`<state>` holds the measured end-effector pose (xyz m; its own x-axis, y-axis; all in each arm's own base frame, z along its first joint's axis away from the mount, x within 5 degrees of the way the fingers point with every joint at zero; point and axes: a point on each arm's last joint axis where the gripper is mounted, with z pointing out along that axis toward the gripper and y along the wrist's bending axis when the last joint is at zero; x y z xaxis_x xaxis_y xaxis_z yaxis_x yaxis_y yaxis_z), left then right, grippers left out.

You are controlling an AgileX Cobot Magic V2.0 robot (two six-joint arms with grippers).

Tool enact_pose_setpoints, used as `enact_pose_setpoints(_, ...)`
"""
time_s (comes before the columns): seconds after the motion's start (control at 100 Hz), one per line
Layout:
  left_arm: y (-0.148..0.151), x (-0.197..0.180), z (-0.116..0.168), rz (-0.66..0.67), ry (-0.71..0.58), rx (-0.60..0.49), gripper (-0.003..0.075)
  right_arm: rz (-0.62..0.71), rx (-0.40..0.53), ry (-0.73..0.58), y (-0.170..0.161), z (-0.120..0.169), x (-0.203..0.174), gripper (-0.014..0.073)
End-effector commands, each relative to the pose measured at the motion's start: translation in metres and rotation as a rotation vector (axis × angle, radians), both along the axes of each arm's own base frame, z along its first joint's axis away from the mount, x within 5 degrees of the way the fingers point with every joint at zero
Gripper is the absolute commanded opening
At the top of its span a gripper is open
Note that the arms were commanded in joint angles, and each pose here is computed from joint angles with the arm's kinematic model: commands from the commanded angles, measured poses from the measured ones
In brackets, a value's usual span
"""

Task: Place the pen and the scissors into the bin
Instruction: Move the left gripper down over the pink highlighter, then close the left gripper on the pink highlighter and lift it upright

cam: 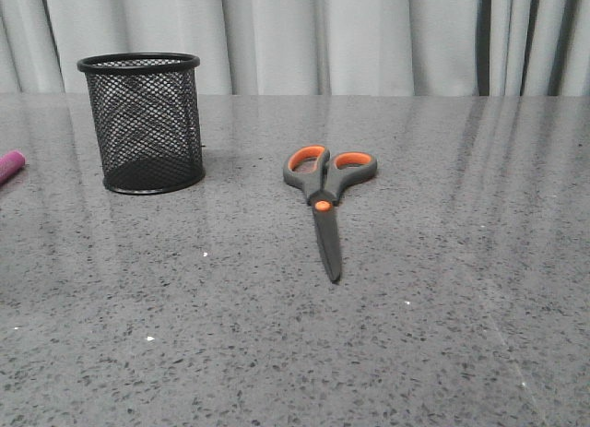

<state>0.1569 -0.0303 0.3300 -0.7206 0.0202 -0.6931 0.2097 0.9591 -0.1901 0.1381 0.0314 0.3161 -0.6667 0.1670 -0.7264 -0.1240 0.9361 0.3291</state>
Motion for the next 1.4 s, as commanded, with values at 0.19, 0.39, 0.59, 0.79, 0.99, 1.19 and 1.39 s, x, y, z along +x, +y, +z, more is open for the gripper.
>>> enact_pose_setpoints(0.19,-0.005,0.042,0.01,-0.011,0.007,-0.013,0.0386,-0.018,-0.002,-0.086,-0.002,0.014,0.005,0.0465)
enact_pose_setpoints(0.39,-0.005,0.077,-0.008,-0.019,0.123,0.017,0.0386,-0.018,-0.002,-0.086,-0.002,0.014,0.005,0.0466)
enact_pose_setpoints(0.59,-0.006,0.108,-0.024,-0.033,0.216,0.048,0.0386,-0.018,-0.002,-0.086,-0.002,0.014,0.005,0.0465)
enact_pose_setpoints(0.79,-0.007,0.13,-0.037,-0.041,0.281,0.054,0.0386,-0.018,-0.002,-0.086,-0.002,0.014,0.005,0.0466)
enact_pose_setpoints(0.99,-0.008,0.138,-0.04,-0.044,0.28,0.073,0.0386,-0.018,-0.002,-0.086,-0.002,0.014,0.005,0.0466)
enact_pose_setpoints(1.19,-0.005,0.141,-0.043,-0.044,0.276,0.108,0.0386,-0.02,-0.002,-0.089,-0.002,0.014,0.005,0.0466)
enact_pose_setpoints(1.39,-0.011,0.143,-0.045,-0.057,0.272,0.106,0.0386,-0.022,-0.002,-0.093,-0.002,0.015,0.005,0.0466)
